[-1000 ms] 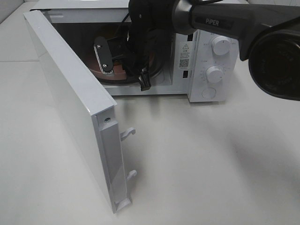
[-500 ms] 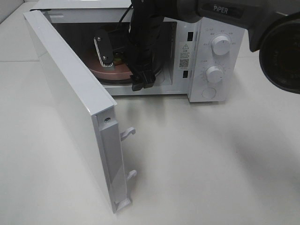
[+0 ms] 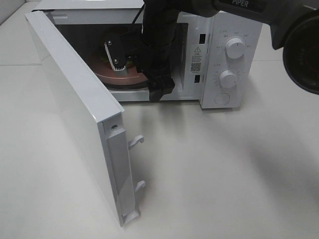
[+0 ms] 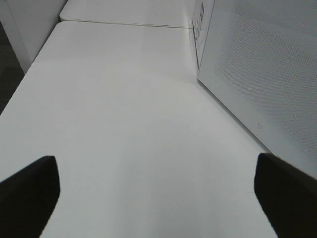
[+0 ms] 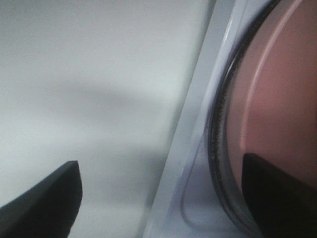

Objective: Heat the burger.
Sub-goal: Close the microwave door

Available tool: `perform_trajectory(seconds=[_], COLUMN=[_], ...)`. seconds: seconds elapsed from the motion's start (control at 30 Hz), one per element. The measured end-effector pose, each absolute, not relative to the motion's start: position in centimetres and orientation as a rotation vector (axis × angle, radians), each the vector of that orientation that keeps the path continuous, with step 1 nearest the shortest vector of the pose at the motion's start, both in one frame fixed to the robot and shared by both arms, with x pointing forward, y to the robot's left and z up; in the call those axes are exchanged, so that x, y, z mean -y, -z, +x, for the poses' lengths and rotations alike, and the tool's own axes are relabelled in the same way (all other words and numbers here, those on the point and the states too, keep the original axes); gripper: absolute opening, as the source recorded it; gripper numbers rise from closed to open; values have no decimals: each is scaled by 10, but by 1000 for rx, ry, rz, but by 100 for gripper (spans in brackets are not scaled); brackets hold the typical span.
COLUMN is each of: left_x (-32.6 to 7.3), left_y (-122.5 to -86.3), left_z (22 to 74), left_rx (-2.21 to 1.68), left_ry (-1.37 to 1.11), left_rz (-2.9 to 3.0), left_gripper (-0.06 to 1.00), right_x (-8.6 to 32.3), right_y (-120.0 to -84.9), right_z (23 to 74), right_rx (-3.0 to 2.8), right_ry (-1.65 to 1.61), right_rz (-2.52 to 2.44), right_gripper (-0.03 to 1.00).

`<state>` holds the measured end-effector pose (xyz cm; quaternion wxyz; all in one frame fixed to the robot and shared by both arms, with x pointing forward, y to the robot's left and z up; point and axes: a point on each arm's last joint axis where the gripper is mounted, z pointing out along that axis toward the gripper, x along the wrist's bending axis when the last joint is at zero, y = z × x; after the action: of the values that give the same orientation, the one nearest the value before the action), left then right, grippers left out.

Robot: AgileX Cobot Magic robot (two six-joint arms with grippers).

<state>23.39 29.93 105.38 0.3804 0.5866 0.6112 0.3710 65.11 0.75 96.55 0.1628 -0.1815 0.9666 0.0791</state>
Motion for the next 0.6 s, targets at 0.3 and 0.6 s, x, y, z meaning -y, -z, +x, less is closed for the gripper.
perform_trajectory(seconds=[0.3, 0.6], left_x=[-299, -299], left_y=[-1054, -1054], left_z=[234, 234], left_rx=[-1560, -1560], left_ry=[-947, -947], left_rz=[1498, 1498], left_gripper=[99, 99], right_x=[0, 6], right_y=[-975, -981], right_z=[641, 633], right_rx=[-2857, -2895], right_ry=[-174, -158], right_rz=[-494, -462], right_gripper=[85, 85])
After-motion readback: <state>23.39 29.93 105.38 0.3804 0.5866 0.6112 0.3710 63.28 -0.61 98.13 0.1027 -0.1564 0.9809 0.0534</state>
